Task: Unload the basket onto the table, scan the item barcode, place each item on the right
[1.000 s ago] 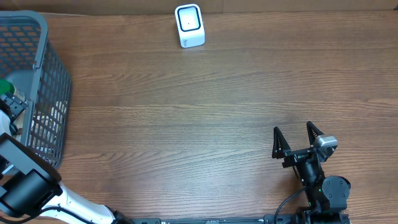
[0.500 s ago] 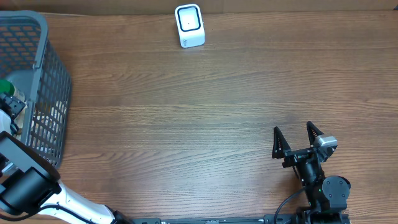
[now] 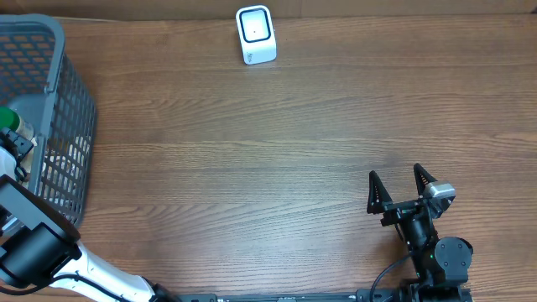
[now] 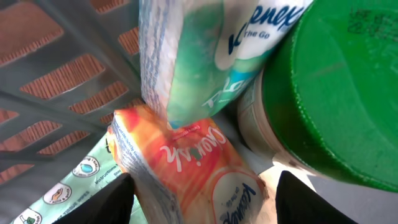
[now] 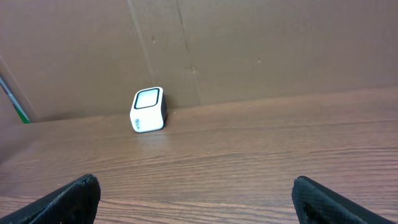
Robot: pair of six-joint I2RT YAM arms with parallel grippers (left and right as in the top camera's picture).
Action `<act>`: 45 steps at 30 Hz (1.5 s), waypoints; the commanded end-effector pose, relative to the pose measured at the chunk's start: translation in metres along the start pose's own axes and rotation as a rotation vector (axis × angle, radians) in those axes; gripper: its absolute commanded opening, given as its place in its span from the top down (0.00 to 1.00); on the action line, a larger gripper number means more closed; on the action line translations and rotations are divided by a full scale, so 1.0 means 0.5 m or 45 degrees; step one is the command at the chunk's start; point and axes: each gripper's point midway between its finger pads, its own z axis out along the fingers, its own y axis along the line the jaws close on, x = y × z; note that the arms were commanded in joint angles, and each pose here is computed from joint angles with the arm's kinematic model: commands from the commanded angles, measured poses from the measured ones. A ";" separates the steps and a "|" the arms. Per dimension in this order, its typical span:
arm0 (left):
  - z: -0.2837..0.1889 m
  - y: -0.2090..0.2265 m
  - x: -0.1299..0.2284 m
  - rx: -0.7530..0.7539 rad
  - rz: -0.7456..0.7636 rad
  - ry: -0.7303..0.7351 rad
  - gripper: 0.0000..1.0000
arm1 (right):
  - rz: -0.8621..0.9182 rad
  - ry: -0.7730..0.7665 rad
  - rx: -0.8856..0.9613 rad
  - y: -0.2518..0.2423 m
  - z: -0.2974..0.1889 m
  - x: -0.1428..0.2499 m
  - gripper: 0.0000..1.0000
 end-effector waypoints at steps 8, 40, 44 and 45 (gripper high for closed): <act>0.030 0.006 0.016 -0.014 -0.014 0.023 0.48 | -0.007 -0.011 0.009 -0.004 0.000 0.002 0.00; -0.406 -0.021 -0.166 0.310 -0.123 -0.423 0.96 | -0.007 -0.011 0.009 -0.004 0.000 0.002 0.00; -0.527 -0.057 -0.175 0.550 -0.189 -0.497 0.96 | -0.007 -0.011 0.009 -0.004 0.000 0.002 0.00; -0.560 -0.074 -0.170 0.639 -0.195 -0.495 0.96 | -0.007 -0.010 0.008 -0.004 0.000 0.002 0.00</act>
